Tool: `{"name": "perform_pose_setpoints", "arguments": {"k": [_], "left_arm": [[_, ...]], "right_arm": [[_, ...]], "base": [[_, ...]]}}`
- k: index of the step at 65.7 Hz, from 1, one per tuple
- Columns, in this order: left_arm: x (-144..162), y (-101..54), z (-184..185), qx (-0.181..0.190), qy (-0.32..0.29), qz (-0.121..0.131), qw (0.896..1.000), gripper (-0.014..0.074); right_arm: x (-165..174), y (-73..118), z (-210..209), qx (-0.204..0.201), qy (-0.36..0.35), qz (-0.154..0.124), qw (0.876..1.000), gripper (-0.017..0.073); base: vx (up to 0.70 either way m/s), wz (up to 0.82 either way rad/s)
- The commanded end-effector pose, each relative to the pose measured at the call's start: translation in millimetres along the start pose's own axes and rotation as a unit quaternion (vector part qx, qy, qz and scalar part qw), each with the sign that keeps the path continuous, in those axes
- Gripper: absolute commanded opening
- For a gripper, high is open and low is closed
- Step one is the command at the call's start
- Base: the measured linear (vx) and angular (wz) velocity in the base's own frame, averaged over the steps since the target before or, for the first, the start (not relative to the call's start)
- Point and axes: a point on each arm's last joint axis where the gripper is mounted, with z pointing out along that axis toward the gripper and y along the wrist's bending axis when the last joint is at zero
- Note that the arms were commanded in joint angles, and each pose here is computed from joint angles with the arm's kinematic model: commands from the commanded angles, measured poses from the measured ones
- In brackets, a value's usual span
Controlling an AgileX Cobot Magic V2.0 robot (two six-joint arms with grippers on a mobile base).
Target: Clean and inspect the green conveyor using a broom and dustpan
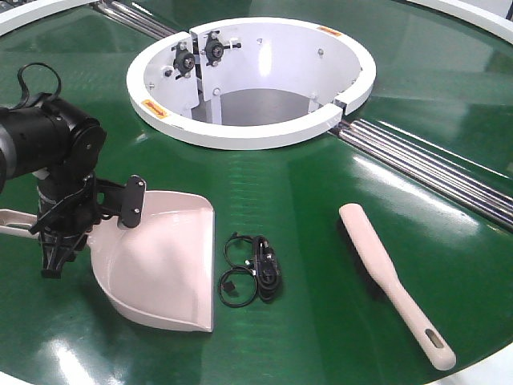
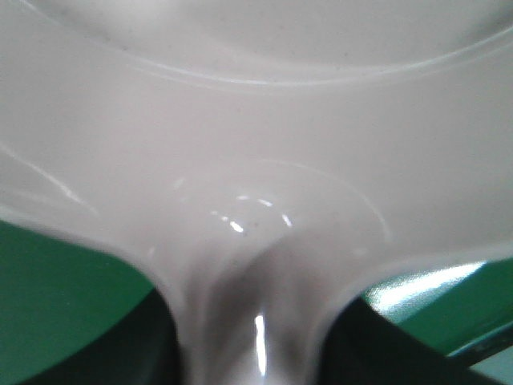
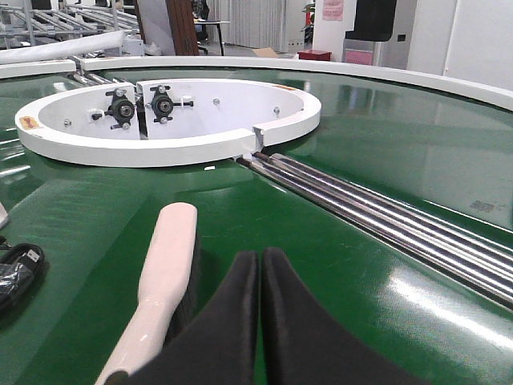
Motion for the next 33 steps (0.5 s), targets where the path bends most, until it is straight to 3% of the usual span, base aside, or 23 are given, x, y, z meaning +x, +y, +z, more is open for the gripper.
{"name": "perform_pose_setpoints", "arguments": {"k": [1, 12, 22, 33], "left_arm": [[8.6, 0.0, -21.6, -0.023, 0.011, -0.005, 1.000, -0.0006], [8.6, 0.0, -21.6, -0.023, 0.011, -0.005, 1.000, -0.0006], [8.6, 0.0, -21.6, -0.023, 0.011, -0.005, 1.000, -0.0006], [8.6, 0.0, -21.6, -0.023, 0.011, -0.005, 1.000, -0.0006]], "right_arm": [[-6.3, 0.1, -0.9, 0.000, -0.041, -0.004, 0.999, -0.0009], [-17.5, 0.7, -2.5, -0.002, -0.100, -0.011, 0.995, -0.0009], [-42.9, -0.2, -8.6, -0.004, -0.143, 0.011, 0.990, -0.0009], [-88.4, -3.7, -9.7, 0.001, -0.087, 0.031, 0.996, -0.0009]], "base": [[0.00, 0.00], [0.00, 0.00], [0.00, 0.00], [0.00, 0.00]]}}
